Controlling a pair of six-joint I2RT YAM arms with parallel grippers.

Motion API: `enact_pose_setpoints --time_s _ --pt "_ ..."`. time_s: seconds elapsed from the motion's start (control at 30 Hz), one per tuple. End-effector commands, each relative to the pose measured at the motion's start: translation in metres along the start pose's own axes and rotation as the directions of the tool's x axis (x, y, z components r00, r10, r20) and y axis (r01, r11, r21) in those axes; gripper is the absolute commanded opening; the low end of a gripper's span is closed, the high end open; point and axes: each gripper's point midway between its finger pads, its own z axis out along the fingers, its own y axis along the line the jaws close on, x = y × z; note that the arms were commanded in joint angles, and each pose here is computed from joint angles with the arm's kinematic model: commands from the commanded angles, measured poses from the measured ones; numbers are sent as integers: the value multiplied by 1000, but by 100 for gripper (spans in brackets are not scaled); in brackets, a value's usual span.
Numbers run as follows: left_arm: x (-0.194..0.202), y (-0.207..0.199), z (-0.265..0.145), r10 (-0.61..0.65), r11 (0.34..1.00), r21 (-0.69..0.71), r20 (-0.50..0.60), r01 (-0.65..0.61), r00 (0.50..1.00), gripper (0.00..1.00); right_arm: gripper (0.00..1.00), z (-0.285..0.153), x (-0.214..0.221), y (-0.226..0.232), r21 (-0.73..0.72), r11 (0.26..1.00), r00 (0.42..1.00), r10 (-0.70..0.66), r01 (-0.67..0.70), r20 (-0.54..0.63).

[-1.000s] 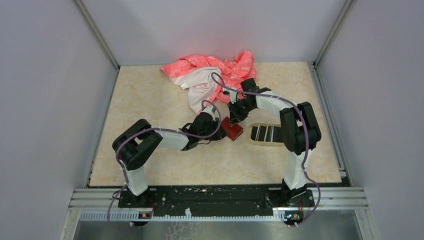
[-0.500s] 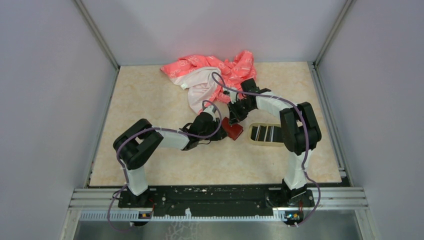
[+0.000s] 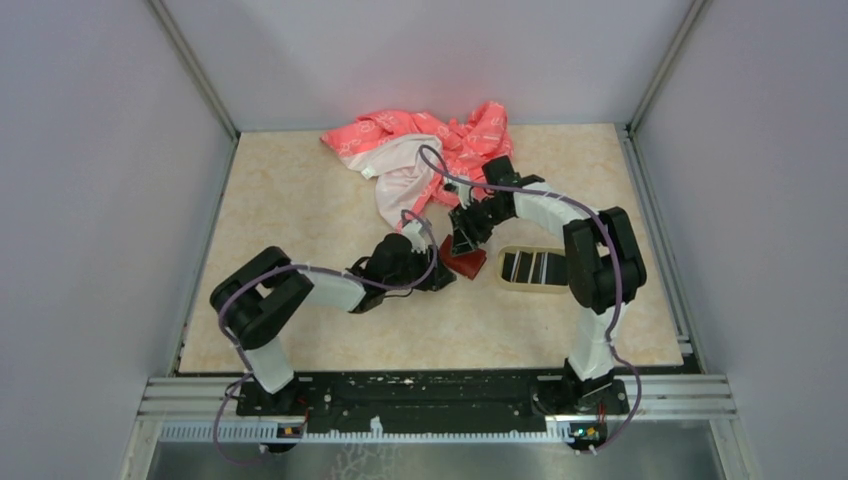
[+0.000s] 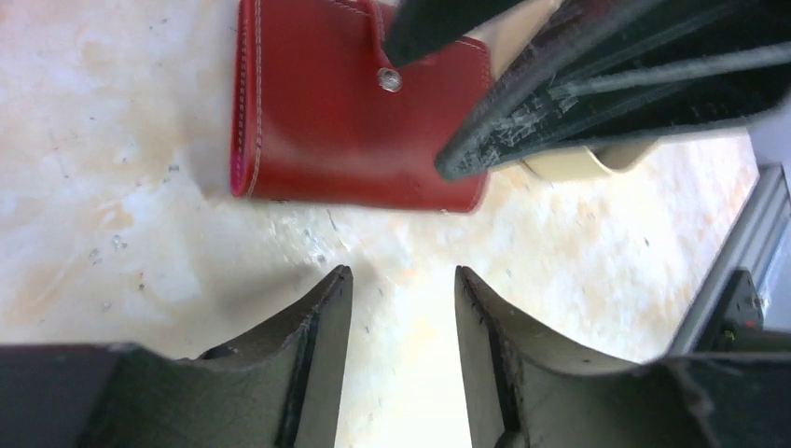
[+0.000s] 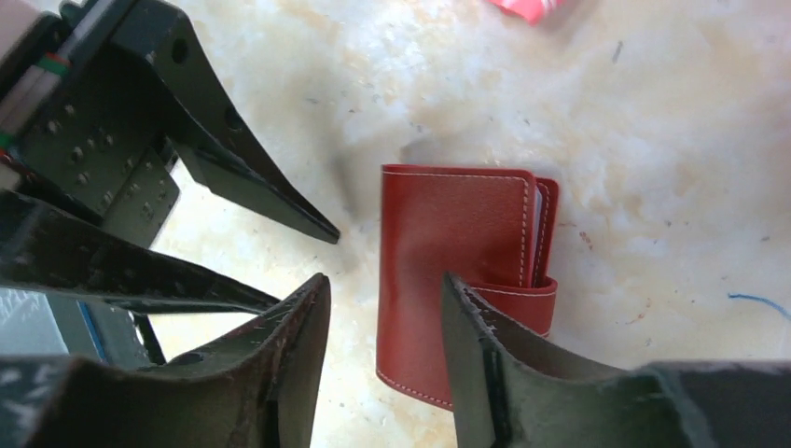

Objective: Put the credit cards into the card holder
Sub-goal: Close the card holder at the center of the board.

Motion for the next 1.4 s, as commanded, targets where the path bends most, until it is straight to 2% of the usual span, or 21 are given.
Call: enact_pose_setpoints --time_s 0.0,0.1,0.23,0.3,0.37,0.4,0.43,0.5,0.53,0.63,0.73,0.83,0.9,1.1,1.37 --pt "-47 -38 -37 247 951 141 189 -275 950 55 52 -49 -59 34 -23 971 958 -231 238 168" --pt "-67 -40 -61 410 892 83 268 -445 872 71 58 -67 -56 34 3 960 942 -276 280 194" --pt "-86 -40 -77 630 709 60 393 -702 670 81 59 -71 -37 15 66 945 931 -328 322 158" --pt "-89 -38 -72 683 628 97 406 -772 607 81 58 -68 -26 5 93 924 917 -380 371 122" --pt "-82 -34 -61 703 560 226 378 -797 602 79 58 -69 -23 -9 146 933 931 -346 329 118" --pt "-75 -36 -57 715 504 316 369 -804 594 78 56 -71 -23 -14 149 948 944 -303 283 134" --pt "-68 -35 -52 743 423 380 374 -823 555 76 52 -73 -23 -18 144 960 954 -262 242 146" --pt "-60 -33 -39 787 300 439 388 -847 479 69 48 -79 -23 -28 130 976 970 -196 177 147" --pt "-57 -31 -34 808 246 444 398 -862 435 65 46 -81 -22 -30 120 981 974 -168 151 149" --pt "-54 -31 -21 849 87 387 453 -918 272 66 46 -84 -20 -33 119 984 975 -151 132 164" --pt "-56 -24 -2 878 58 394 417 -917 235 64 46 -83 -19 -33 115 985 975 -148 130 164" --pt "-52 -14 17 911 30 438 359 -898 205 57 46 -84 -21 -32 109 985 976 -147 130 163" --pt "-55 -16 26 917 24 460 345 -887 203 51 46 -84 -20 -32 110 986 976 -145 129 160" --pt "-39 -7 42 943 21 517 274 -856 189 49 45 -88 -22 -32 123 983 974 -156 137 164" --pt "-39 -8 58 953 55 540 224 -840 206 40 45 -88 -21 -32 126 983 974 -155 135 163"
